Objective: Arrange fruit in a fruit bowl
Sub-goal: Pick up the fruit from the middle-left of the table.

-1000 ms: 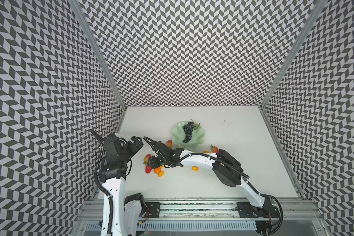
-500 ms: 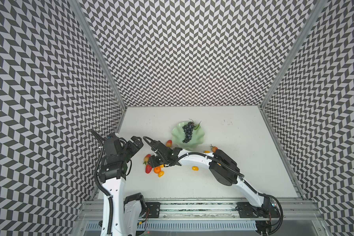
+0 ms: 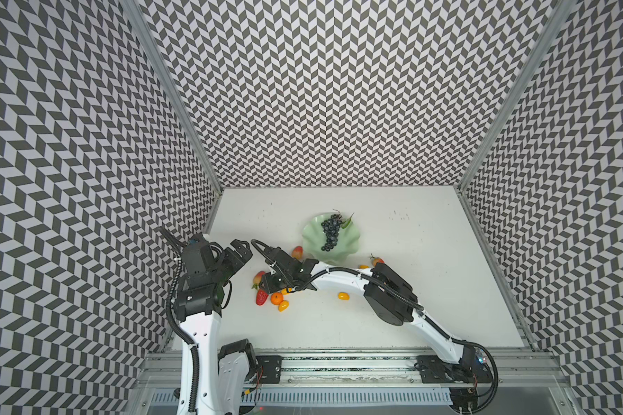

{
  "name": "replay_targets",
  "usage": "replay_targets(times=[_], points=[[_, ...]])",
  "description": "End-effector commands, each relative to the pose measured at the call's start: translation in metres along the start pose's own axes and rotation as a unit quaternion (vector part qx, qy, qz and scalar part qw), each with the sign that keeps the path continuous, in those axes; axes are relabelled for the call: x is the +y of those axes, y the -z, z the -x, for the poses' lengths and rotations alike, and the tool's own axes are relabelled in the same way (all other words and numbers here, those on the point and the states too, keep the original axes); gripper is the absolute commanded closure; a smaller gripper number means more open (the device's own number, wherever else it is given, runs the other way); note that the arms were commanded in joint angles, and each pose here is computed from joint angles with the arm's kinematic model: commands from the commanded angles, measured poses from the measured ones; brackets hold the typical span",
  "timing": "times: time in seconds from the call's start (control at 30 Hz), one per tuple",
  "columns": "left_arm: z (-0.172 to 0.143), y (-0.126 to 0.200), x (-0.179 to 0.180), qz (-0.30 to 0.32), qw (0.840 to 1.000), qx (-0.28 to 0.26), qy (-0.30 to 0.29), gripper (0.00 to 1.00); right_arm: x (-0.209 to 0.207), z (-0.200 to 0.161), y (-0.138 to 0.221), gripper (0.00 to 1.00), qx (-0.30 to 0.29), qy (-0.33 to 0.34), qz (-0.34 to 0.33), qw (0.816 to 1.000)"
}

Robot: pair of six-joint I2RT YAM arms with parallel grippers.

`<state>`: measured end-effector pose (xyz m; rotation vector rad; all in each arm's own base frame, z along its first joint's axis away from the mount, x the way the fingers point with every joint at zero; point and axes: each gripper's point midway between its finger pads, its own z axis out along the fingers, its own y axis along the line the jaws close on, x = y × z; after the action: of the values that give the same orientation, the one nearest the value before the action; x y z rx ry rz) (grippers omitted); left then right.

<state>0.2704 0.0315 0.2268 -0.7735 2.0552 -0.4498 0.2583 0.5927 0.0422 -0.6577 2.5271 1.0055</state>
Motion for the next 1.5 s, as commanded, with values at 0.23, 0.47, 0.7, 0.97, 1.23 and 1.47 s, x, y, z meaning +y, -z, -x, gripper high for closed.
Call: replay_targets(times=[0.23, 0.47, 0.7, 0.97, 1.23, 1.47], points=[[0.007, 0.006, -0.005, -0.007, 1.000, -0.013, -0.007, 0.00, 0.006, 0.009, -0.002, 0.76, -0.009, -0.004, 0.015, 1.000], [0.007, 0.006, -0.005, -0.008, 1.000, -0.014, -0.008, 0.00, 0.007, 0.010, 0.000, 0.88, -0.011, -0.003, 0.017, 1.000], [0.007, 0.006, -0.007, -0.012, 1.000, -0.014, -0.012, 0.00, 0.019, 0.017, 0.011, 0.97, -0.020, 0.000, 0.033, 0.999], [0.004, 0.006, -0.019, -0.045, 0.999, -0.004, -0.024, 0.00, 0.047, 0.036, 0.050, 1.00, -0.044, 0.011, 0.062, 0.997], [0.003, 0.008, -0.035, -0.077, 0.996, 0.000, -0.050, 0.00, 0.061, 0.049, 0.108, 1.00, -0.091, 0.025, 0.080, 0.992], [-0.007, 0.007, -0.059, -0.134, 0.987, 0.016, -0.082, 0.00, 0.052, 0.047, 0.169, 1.00, -0.152, 0.057, 0.065, 0.985]])
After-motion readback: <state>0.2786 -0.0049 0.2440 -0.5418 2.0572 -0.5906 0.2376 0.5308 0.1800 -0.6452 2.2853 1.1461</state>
